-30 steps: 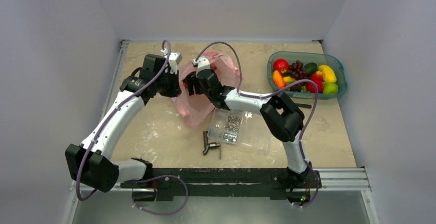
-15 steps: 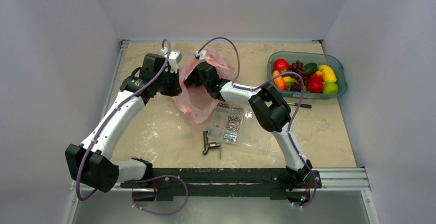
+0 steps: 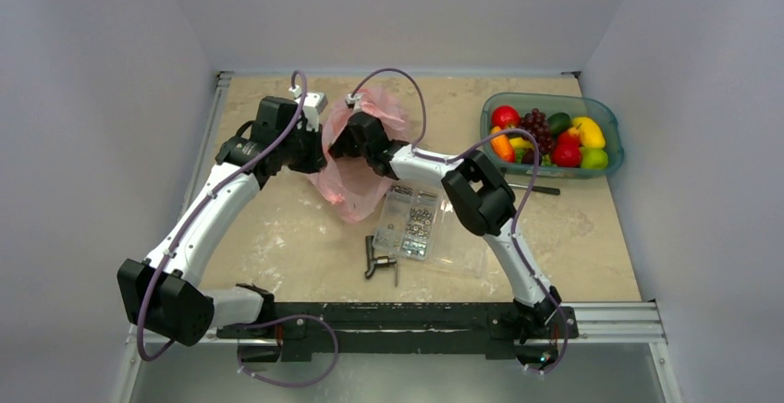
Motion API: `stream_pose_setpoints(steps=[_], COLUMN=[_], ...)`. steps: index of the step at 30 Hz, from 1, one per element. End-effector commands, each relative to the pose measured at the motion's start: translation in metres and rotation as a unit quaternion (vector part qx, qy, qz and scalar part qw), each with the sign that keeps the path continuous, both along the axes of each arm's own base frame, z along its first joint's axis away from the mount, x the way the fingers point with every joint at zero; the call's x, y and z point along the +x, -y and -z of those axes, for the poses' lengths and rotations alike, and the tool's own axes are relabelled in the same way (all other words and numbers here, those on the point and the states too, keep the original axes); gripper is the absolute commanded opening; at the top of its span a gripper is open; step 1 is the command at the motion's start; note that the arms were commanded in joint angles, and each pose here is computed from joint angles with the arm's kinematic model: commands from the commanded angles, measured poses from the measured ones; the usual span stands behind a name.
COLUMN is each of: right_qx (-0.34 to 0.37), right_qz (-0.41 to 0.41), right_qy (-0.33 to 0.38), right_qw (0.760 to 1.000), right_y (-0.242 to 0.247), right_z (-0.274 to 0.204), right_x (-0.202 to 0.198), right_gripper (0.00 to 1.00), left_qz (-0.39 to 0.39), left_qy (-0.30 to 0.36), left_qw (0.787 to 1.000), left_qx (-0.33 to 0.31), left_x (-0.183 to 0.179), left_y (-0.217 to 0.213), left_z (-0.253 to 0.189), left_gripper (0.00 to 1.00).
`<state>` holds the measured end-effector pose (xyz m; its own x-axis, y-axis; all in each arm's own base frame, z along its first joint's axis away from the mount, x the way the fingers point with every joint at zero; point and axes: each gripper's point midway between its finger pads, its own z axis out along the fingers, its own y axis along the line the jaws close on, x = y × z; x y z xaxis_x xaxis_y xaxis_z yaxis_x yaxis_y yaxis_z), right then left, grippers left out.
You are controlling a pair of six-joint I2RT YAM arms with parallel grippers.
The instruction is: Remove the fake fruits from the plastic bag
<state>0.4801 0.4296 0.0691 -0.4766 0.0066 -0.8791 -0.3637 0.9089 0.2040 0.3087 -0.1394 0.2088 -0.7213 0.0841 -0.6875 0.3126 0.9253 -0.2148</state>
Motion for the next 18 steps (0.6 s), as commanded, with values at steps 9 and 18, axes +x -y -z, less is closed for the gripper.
stream_pose_setpoints(steps=[9,18], right_qx=[0.009,0.043], right_qz=[-0.004,-0.025], right_qy=[0.010,0.041], right_qw=[1.000,0.998], right_y=[-0.004,0.022], right_z=[-0.023,-0.089], right_x=[0.006,-0.038], right_gripper=[0.42,0.20], left_qz=[-0.003,-0.005], left_qy=[0.009,0.010], left_qw=[1.000,1.000], left_qx=[-0.008,-0.006], left_x=[0.002,0.002], left_y=[0.000,-0.001], left_z=[-0.005,-0.005], left_gripper=[0.00,0.00])
